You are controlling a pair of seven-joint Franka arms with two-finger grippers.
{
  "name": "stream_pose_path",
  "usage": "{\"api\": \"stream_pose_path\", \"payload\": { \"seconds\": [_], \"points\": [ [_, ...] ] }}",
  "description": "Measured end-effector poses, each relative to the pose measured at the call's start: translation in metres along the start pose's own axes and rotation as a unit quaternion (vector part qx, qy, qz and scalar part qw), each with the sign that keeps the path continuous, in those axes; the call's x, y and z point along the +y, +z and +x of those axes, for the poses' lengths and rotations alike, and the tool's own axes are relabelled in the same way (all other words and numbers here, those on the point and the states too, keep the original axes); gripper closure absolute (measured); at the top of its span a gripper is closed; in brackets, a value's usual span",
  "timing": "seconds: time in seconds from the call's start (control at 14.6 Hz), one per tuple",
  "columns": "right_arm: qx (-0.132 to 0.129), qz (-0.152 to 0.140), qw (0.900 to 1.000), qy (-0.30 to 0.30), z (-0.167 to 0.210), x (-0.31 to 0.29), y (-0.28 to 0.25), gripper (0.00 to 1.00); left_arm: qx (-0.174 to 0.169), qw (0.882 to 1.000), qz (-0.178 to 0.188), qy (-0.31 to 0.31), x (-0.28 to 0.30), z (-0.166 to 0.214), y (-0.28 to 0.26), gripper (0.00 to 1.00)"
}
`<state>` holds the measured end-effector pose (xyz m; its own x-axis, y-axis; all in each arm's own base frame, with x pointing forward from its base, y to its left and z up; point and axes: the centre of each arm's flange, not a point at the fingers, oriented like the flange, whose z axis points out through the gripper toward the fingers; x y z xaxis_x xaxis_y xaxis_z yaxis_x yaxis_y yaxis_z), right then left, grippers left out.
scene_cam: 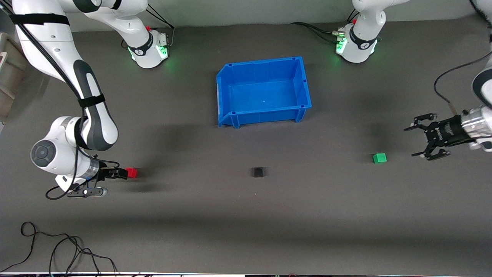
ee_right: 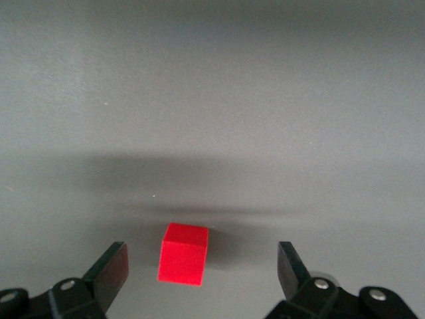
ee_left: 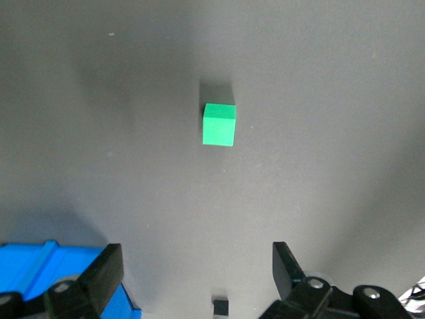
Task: Attach green and red cubes to black cube
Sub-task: 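Close the right gripper on the red cube while the left gripper grasps the green cube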
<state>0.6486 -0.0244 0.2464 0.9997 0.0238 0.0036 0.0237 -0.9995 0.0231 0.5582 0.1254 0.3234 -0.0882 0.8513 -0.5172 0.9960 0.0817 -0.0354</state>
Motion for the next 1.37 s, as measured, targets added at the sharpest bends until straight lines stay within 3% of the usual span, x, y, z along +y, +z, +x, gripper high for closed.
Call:
{"api": "stream_pose_path", "payload": {
  "seconds": [0.27, 0.69, 0.96, 1.37],
  "points": [
    [-0.002, 0.029, 0.999, 0.018, -0.004, 0.000, 0.023, 0.00, -0.026, 0.999, -0.005, 0.034, 0.003, 0.041, 0.043, 0.00],
    [0.006, 0.020, 1.000, 0.019, -0.014, 0.004, 0.062, 0.00, -0.039, 0.998, -0.022, 0.042, 0.002, 0.077, 0.093, 0.00],
    [0.005, 0.034, 0.999, 0.038, -0.016, 0.004, 0.067, 0.03, -0.049, 0.997, -0.029, 0.048, -0.001, 0.089, 0.118, 0.00],
    [0.000, 0.038, 0.998, 0.041, -0.018, 0.002, 0.073, 0.23, -0.043, 0.998, -0.033, 0.038, -0.007, 0.098, 0.138, 0.00]
  ]
}}
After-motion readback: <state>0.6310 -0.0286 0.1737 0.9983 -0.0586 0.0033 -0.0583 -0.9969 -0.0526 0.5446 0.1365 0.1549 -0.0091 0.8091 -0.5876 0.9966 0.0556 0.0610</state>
